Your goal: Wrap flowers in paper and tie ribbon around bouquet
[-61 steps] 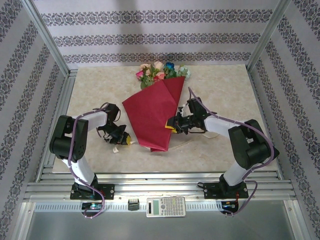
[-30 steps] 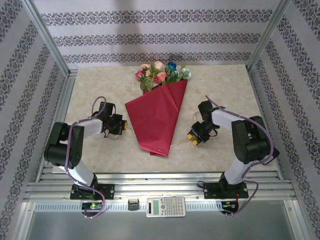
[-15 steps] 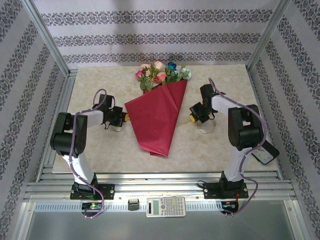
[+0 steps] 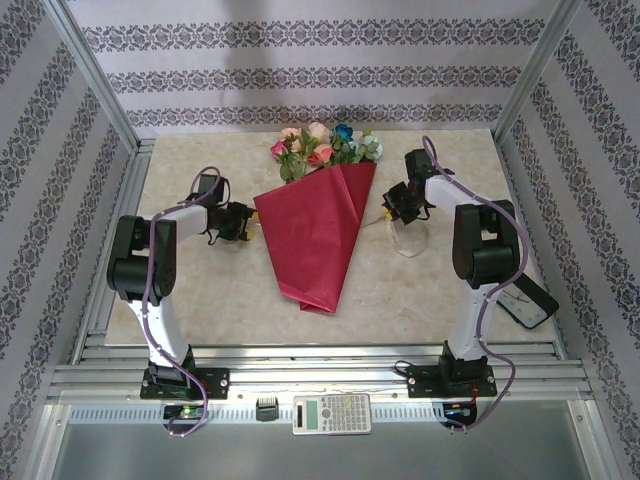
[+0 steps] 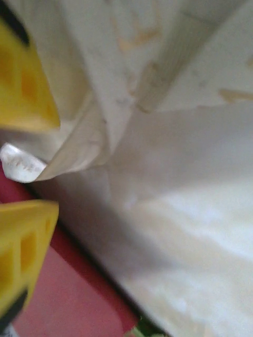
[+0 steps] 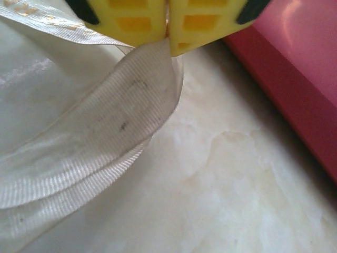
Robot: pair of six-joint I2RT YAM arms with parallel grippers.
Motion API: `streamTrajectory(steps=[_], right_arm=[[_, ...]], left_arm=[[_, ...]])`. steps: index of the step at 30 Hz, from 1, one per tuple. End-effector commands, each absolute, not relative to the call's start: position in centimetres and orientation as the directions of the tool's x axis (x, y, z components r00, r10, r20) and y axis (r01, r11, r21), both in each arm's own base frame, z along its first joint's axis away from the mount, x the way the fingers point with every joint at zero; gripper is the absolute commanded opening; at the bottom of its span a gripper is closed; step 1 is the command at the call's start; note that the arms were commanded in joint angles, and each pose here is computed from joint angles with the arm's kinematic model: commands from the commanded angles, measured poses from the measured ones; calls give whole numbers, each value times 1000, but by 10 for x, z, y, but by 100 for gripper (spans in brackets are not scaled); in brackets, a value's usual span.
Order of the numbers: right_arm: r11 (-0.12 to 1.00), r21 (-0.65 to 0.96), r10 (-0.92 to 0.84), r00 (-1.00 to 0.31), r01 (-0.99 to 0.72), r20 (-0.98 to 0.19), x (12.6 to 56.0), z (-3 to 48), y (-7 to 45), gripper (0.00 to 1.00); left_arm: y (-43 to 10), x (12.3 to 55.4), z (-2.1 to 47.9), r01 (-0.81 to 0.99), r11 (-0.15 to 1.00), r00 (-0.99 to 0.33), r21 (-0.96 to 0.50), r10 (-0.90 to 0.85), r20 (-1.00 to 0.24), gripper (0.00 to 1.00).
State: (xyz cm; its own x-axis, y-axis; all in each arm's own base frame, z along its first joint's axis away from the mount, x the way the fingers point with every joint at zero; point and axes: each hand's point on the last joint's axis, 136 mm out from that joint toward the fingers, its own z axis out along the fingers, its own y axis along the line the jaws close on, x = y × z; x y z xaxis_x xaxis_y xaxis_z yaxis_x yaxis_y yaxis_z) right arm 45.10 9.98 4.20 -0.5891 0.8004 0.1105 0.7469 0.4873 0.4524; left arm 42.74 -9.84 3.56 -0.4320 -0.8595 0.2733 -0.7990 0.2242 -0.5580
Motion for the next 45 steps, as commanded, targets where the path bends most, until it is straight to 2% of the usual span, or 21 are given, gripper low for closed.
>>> streamTrajectory(steps=[1,6,12,15,20,26,29,31,35,39,45], right_arm=[[518,419,794,-601,746,88,432,48,89,22],[595,412,766,-642,690,-30,419,79,73,39],[632,404,748,-657,662,-93,401,98,48,41],[650,405,734,-670,643,-114,395,108,41,41],[696,405,692,-703,592,-161,384,127,39,41],[706,402,680,-716,583,-156,367,125,40,41],[711,402,673,-725,578,-147,361,121,45,40],[719,399,663,-734,570,-147,359,120,48,39],[746,393,633,-755,538,-169,358,126,57,39],[768,381,611,-768,515,-193,358,133,61,39],[784,370,596,-773,499,-220,355,142,59,38]], left_arm=[[-75,398,62,-821,282,-428,-496,-880,207,55],[-25,381,105,-810,383,-432,-444,-902,12,62],[26,373,87,-842,439,-451,-315,-892,-37,63],[36,382,69,-854,439,-457,-280,-890,-2,63],[32,417,44,-853,413,-449,-318,-892,48,62],[21,440,23,-864,361,-411,-352,-908,79,59],[14,442,12,-867,348,-405,-356,-909,100,49],[13,444,6,-868,333,-394,-368,-913,104,35],[17,452,9,-851,337,-399,-404,-914,79,0],[42,457,49,-827,334,-366,-452,-930,-17,0],[102,419,173,-788,332,-228,-518,-940,-255,0]])
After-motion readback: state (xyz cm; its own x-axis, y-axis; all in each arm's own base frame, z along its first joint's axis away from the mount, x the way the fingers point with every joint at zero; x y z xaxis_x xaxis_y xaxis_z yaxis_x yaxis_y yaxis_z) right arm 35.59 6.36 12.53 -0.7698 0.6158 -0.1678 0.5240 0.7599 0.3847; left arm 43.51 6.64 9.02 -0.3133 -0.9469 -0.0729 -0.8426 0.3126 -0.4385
